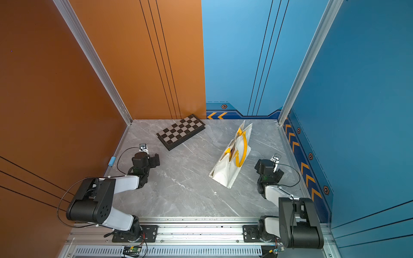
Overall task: Place the art knife into the pouch
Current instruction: Reset both arms
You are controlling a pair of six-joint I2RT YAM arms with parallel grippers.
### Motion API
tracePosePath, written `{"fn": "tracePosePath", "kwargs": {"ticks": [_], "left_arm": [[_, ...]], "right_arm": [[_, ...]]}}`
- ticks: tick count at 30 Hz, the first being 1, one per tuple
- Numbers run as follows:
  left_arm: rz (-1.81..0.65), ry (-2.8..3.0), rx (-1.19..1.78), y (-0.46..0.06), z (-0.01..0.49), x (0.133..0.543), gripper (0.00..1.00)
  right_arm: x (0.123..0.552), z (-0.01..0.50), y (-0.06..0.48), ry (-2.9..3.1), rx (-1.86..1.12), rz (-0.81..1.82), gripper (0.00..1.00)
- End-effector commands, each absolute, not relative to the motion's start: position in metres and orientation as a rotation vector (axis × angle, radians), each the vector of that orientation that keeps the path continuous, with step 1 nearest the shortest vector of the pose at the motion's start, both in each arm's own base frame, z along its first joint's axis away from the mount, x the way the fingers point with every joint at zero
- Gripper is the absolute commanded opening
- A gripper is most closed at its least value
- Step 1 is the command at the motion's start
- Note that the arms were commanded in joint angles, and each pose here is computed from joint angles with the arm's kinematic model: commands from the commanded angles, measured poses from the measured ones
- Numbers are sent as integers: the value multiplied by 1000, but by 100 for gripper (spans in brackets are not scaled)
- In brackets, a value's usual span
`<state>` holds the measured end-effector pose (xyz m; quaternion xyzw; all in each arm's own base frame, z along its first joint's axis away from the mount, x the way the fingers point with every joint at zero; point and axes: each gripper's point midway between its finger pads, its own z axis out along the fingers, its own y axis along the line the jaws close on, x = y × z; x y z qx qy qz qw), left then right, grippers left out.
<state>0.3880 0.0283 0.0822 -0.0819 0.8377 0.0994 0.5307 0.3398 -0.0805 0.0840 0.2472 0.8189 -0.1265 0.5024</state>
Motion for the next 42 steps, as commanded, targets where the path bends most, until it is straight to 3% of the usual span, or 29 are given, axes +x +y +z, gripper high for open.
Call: {"fn": "tracePosePath", "kwargs": {"ticks": [1,6,12,19,23,34,37,39,42], "left_arm": [[235,1891,-168,30,92,390,98],[231,1889,-172,31,93,390,98],[250,1886,-198,35,92,389,98],[276,1884,-82,12,94,383,98],[232,1881,-207,36,93,387,98],[288,1877,-172,28,94,389,98],[168,1891,-144,26,92,391,98],[54,1898,69,-11,90,386,98],[132,1897,-129,26,91,394,98]], "right_arm": [[373,113,-71,1871,469,-326,100],[389,107,-43,1927,314,-373,100],[387,99,-28,1835,215,-236,100],[388,96,-32,1865,236,-206,100],[387,96,-33,1870,242,-215,100],[387,96,-33,1874,241,-215,100],[387,96,-33,1875,241,-216,100],[387,96,-33,1874,240,-215,100],[387,95,-33,1875,240,-217,100]]}}
